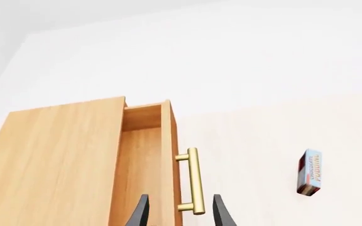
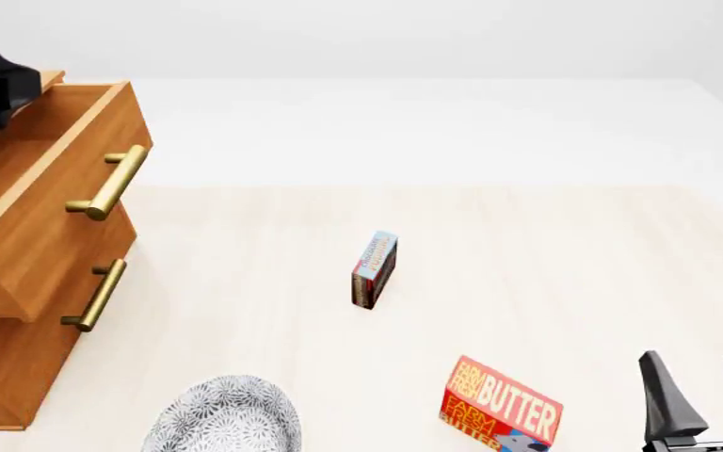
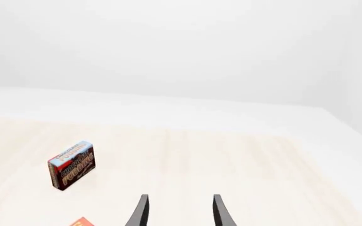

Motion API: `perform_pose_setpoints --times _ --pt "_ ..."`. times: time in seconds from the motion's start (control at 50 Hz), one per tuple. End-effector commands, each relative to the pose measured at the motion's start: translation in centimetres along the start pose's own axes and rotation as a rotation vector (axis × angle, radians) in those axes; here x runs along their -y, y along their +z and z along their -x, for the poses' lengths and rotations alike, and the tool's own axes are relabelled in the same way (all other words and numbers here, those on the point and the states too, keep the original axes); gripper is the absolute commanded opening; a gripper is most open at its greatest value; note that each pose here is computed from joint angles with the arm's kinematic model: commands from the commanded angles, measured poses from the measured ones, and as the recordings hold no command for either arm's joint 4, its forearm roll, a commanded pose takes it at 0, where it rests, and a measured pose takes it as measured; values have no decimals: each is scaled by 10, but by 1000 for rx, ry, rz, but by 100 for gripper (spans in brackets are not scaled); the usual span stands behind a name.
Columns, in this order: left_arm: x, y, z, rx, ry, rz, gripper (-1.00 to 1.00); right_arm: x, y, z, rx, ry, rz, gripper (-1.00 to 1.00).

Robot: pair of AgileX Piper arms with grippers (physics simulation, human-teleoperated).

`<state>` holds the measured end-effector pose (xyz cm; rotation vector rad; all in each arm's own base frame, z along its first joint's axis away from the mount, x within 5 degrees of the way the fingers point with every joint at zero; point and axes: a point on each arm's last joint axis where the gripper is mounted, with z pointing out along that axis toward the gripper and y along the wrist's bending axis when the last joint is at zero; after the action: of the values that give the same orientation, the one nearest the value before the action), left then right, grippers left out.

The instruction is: Put the chocolate pudding in the top drawer of the cabinet and close it.

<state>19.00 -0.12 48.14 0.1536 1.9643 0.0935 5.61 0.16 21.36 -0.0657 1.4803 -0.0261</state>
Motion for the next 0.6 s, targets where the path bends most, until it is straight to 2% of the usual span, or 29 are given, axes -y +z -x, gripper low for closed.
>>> perform_pose_setpoints --times 0.02,0.06,0.22,0.24,0.28,0.3,0.42,0.46,0.52,0.6 --pt "-1 7 6 -46 19 -7 100 0 0 0 0 1 1 100" --pt "-3 11 5 -55 37 1 100 0 0 0 0 1 1 100" --pt "-3 11 5 -55 37 1 100 0 0 0 0 1 1 100" --pt "-2 27 4 -114 44 -12 100 0 0 0 -2 2 2 100" --pt "-2 27 4 -114 44 -12 100 0 0 0 -2 2 2 100" --pt "-5 38 2 -159 46 -10 100 0 0 0 -2 2 0 100" --pt "3 34 4 -168 38 -42 100 0 0 0 -1 3 2 100" --pt "-3 40 1 -185 48 -22 100 0 0 0 -1 3 2 100" --pt "-1 40 0 -194 41 -30 100 0 0 0 0 4 1 100" --pt "-4 37 6 -189 39 -20 100 0 0 0 0 6 4 100"
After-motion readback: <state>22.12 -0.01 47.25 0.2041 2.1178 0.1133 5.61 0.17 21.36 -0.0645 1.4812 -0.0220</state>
